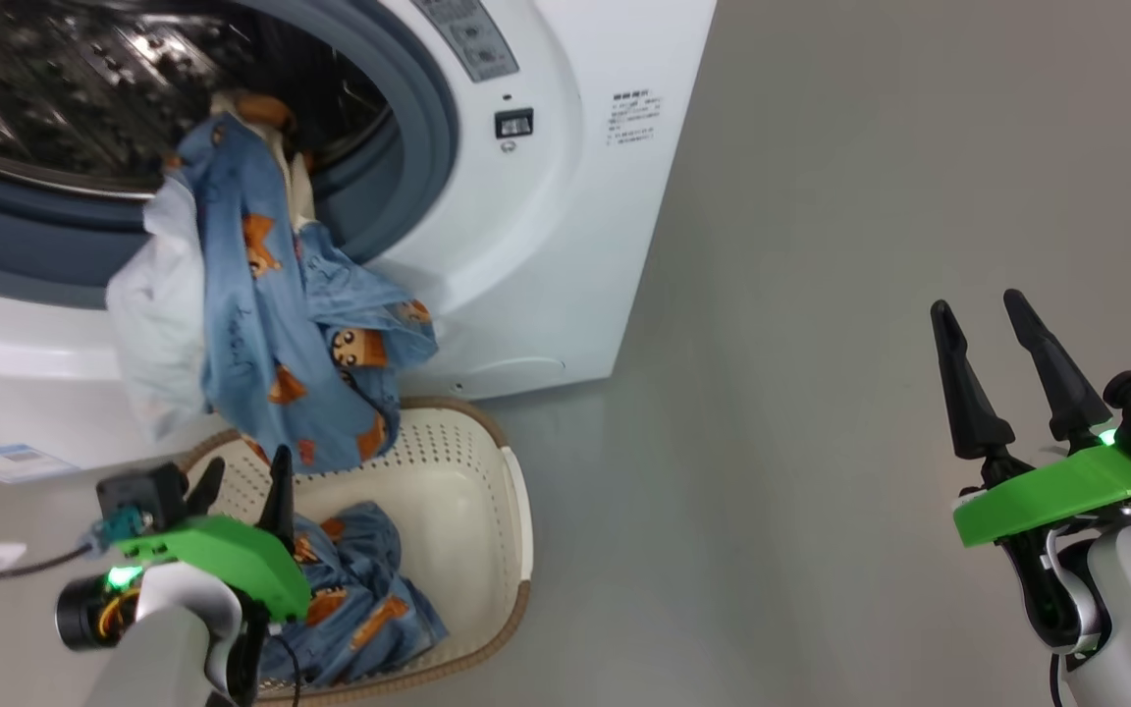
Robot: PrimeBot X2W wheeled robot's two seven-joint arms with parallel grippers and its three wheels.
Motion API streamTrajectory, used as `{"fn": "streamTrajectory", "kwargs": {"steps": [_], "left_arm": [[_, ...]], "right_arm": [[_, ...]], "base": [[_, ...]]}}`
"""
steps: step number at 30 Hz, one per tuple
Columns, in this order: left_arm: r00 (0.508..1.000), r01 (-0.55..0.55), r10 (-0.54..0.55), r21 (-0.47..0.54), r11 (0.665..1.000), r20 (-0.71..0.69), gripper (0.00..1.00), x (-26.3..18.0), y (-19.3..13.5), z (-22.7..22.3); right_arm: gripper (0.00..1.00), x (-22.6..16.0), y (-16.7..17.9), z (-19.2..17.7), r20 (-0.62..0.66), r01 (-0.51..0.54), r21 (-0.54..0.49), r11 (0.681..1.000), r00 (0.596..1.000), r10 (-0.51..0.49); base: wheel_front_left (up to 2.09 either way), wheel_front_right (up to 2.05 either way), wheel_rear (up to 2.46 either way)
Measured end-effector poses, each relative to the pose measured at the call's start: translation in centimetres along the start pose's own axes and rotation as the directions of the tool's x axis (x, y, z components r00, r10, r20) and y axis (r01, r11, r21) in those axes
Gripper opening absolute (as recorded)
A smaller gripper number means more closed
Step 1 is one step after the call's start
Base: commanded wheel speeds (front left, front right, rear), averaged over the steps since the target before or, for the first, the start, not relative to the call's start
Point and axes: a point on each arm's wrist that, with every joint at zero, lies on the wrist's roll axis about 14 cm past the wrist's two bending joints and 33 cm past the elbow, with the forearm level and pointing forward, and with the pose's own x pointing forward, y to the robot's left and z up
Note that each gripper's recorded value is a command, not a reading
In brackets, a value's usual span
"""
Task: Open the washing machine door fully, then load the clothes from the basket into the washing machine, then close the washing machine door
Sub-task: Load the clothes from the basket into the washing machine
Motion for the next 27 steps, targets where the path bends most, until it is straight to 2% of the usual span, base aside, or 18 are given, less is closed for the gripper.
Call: {"fn": "streamTrajectory", "kwargs": {"steps": [13, 27], "left_arm": [[0.993, -0.003, 0.007, 0.027, 1.0, -0.121, 1.0, 5.6, 0.7, -1.5], [0.987, -0.008, 0.005, -0.019, 1.0, -0.161, 1.0, 10.8, 0.6, -2.5]], "right_arm": [[1.0, 1.8, -1.6, -2.2, -0.045, 0.036, -0.015, 0.999, 0.998, -0.037], [1.0, 2.9, -3.4, -4.6, -0.091, 0.09, -0.022, 0.996, 0.992, -0.092]], "base": [[0.0, 0.0, 0.0], [0.0, 0.0, 0.0]]}}
